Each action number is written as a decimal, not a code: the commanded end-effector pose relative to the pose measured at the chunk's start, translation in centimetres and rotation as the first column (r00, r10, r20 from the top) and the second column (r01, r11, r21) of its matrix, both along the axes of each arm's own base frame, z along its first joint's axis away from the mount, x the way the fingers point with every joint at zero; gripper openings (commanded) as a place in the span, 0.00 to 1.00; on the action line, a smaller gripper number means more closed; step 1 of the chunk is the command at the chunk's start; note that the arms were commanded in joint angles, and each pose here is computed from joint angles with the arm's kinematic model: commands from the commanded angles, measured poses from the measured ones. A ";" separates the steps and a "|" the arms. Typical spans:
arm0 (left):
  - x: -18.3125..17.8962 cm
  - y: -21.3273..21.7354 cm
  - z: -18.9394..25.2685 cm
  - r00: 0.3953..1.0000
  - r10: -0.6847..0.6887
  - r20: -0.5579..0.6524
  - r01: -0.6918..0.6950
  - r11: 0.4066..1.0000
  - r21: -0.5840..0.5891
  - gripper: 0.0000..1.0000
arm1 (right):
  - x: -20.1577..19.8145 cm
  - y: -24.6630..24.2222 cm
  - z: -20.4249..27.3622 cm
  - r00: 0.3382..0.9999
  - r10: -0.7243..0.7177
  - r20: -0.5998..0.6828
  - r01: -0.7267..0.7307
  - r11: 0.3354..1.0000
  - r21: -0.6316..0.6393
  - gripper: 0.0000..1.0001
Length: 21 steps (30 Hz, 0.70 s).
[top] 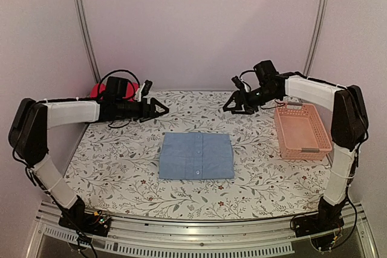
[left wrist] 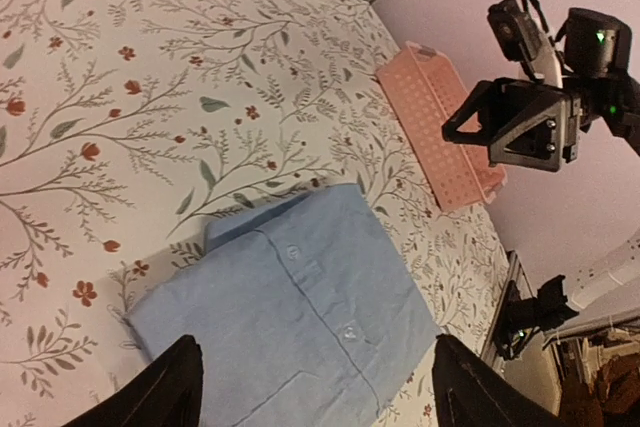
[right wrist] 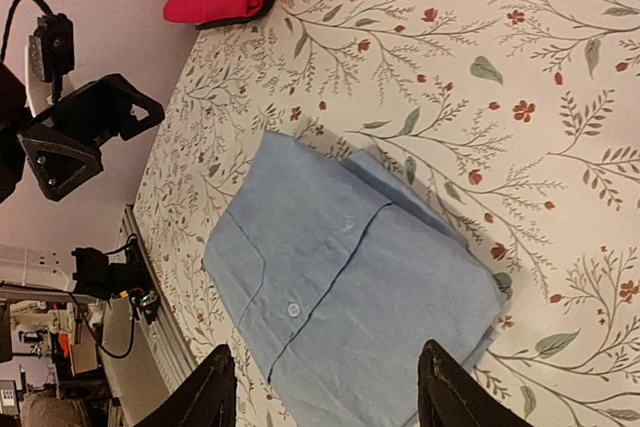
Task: Fold and stack the mixed laundry pile
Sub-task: Adjust the square-folded shirt at the center of the board, then smooth out the square-folded shirt at the center of the board.
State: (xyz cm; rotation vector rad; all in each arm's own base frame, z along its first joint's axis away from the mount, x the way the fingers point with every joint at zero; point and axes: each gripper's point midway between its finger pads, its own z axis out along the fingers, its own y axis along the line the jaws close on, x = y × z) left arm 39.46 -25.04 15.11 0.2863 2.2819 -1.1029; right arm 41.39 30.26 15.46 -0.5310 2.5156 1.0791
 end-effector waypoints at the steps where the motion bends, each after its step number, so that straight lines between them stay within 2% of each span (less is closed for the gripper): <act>1: -7.8 -6.3 1.0 0.962 -0.267 -0.063 0.255 0.956 -0.147 0.79 | -7.9 5.1 2.3 0.973 0.183 -0.141 -0.142 0.956 0.258 0.60; 6: -12.9 -11.0 -1.1 0.906 -0.404 -0.123 0.358 0.889 -0.286 0.78 | -13.9 8.8 -0.7 0.892 0.332 -0.305 -0.218 0.910 0.353 0.60; 8: -13.9 -11.9 -2.7 0.890 -0.427 -0.161 0.361 0.875 -0.323 0.78 | -15.3 9.3 -3.1 0.860 0.352 -0.370 -0.214 0.907 0.364 0.60; 10: -14.0 -11.8 -5.3 0.884 -0.406 -0.232 0.321 0.888 -0.330 0.77 | -16.1 8.8 -6.1 0.829 0.334 -0.449 -0.184 0.920 0.345 0.59; 12: -13.7 -10.6 -8.0 0.884 -0.354 -0.305 0.250 0.909 -0.333 0.77 | -16.4 7.6 -9.4 0.803 0.300 -0.514 -0.146 0.936 0.319 0.59; 16: -12.4 -5.6 -13.0 0.881 -0.176 -0.439 0.052 0.959 -0.279 0.77 | -16.2 3.3 -16.0 0.762 0.156 -0.629 -0.043 0.981 0.190 0.57; 19: -11.8 -2.4 -13.9 0.877 -0.104 -0.469 -0.035 0.960 -0.279 0.78 | -15.7 1.1 -17.5 0.759 0.104 -0.643 -0.006 0.988 0.152 0.57; 21: -11.3 -1.3 -12.9 0.900 -0.100 -0.424 -0.027 0.958 -0.284 0.78 | -14.8 1.0 -16.1 0.785 0.103 -0.611 -0.006 0.987 0.159 0.57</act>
